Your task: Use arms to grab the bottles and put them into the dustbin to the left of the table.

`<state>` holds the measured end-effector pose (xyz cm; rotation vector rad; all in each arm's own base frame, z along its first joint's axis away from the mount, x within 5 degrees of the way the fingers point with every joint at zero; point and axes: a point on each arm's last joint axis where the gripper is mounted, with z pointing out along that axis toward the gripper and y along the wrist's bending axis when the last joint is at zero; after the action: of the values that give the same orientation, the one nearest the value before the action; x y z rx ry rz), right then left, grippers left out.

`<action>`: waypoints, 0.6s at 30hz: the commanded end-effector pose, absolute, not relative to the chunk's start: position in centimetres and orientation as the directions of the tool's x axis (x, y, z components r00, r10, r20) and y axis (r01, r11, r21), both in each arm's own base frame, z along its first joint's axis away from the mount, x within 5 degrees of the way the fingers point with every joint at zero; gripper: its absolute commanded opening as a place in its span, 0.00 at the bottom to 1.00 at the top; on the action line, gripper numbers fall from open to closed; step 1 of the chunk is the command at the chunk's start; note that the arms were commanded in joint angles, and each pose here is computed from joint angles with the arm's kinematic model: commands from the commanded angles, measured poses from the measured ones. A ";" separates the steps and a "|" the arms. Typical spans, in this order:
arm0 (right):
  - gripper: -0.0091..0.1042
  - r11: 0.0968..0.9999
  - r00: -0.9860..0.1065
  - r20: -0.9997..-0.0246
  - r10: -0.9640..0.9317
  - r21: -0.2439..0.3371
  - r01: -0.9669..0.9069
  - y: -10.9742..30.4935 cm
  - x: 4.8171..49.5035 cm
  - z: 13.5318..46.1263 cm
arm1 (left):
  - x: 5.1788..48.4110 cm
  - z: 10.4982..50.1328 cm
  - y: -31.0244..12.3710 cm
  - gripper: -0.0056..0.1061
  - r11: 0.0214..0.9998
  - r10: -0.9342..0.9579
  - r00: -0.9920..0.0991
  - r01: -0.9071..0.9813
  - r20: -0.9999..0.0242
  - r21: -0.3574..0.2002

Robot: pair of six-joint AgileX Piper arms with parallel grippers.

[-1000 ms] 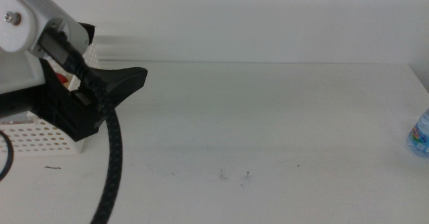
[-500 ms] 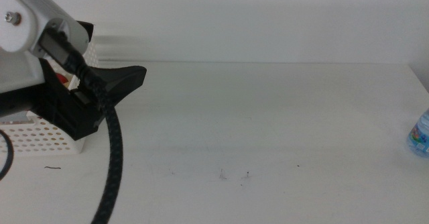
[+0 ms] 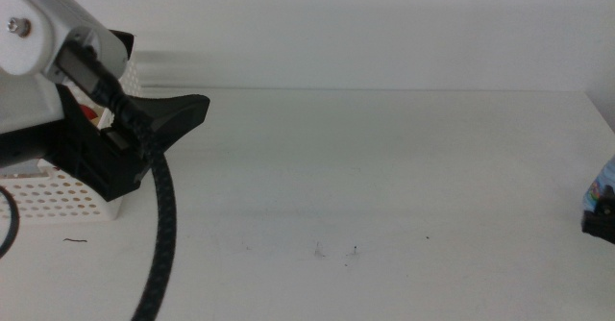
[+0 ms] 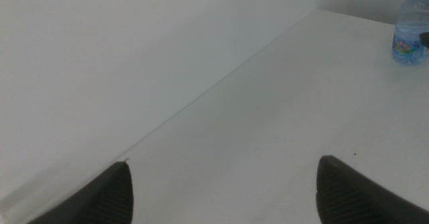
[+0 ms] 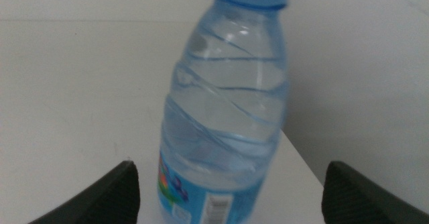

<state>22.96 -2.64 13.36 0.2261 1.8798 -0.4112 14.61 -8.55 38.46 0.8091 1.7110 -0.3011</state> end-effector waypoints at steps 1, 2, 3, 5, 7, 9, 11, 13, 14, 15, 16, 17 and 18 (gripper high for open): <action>0.85 0.917 -0.324 -0.944 -0.065 -0.185 0.354 -2.6 24.0 13.3 | 14.6 38.5 -8.6 0.89 0.729 0.353 -0.091 0.651 -0.931 0.212; 0.85 0.917 -0.322 -0.945 -0.064 -0.184 0.355 -2.6 24.5 13.2 | 14.6 38.5 -8.6 0.89 0.729 0.353 -0.091 0.651 -0.931 0.212; 0.85 0.916 -0.321 -0.945 -0.065 -0.184 0.356 -2.6 25.0 13.1 | 14.6 38.5 -8.6 0.89 0.729 0.353 -0.091 0.651 -0.931 0.212; 0.85 0.908 -0.333 -0.939 -0.081 -0.208 0.364 -2.7 25.6 12.9 | 14.6 38.5 -8.6 0.89 0.729 0.353 -0.091 0.651 -0.931 0.212; 0.85 0.894 -0.344 -0.935 -0.086 -0.225 0.387 -2.9 26.1 12.7 | 14.6 38.5 -8.6 0.89 0.729 0.353 -0.091 0.651 -0.931 0.212; 0.85 0.883 -0.348 -0.933 -0.087 -0.234 0.408 -3.1 26.5 12.6 | 14.6 38.5 -8.6 0.89 0.730 0.351 -0.090 0.650 -0.932 0.212; 0.85 0.882 -0.343 -0.935 -0.089 -0.235 0.410 -3.1 27.0 12.6 | 14.6 38.5 -8.6 0.89 0.730 0.351 -0.090 0.650 -0.932 0.212; 0.85 0.884 -0.334 -0.938 -0.093 -0.232 0.405 -3.0 27.6 12.6 | 14.6 38.5 -8.6 0.89 0.730 0.351 -0.090 0.650 -0.932 0.212; 0.85 0.884 -0.332 -0.938 -0.096 -0.234 0.405 -3.0 27.8 12.6 | 14.6 38.5 -8.6 0.89 0.730 0.351 -0.090 0.650 -0.932 0.212; 0.85 0.881 -0.336 -0.936 -0.102 -0.242 0.406 -3.0 28.0 12.5 | 14.6 38.5 -8.6 0.89 0.730 0.351 -0.090 0.650 -0.932 0.212; 0.85 0.880 -0.339 -0.934 -0.112 -0.252 0.403 -3.0 28.2 12.5 | 14.6 38.5 -8.6 0.89 0.730 0.351 -0.090 0.650 -0.932 0.212; 0.85 0.875 -0.340 -0.933 -0.115 -0.258 0.411 -3.1 28.4 12.4 | 14.6 38.5 -8.6 0.89 0.730 0.351 -0.090 0.650 -0.932 0.212; 0.85 0.868 -0.342 -0.933 -0.116 -0.262 0.421 -3.4 28.5 12.3 | 14.6 38.5 -8.6 0.89 0.730 0.351 -0.090 0.650 -0.932 0.212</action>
<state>28.28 -2.92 12.32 0.2236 1.8577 -0.5187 14.58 -8.62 38.46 0.8131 1.7094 -0.3042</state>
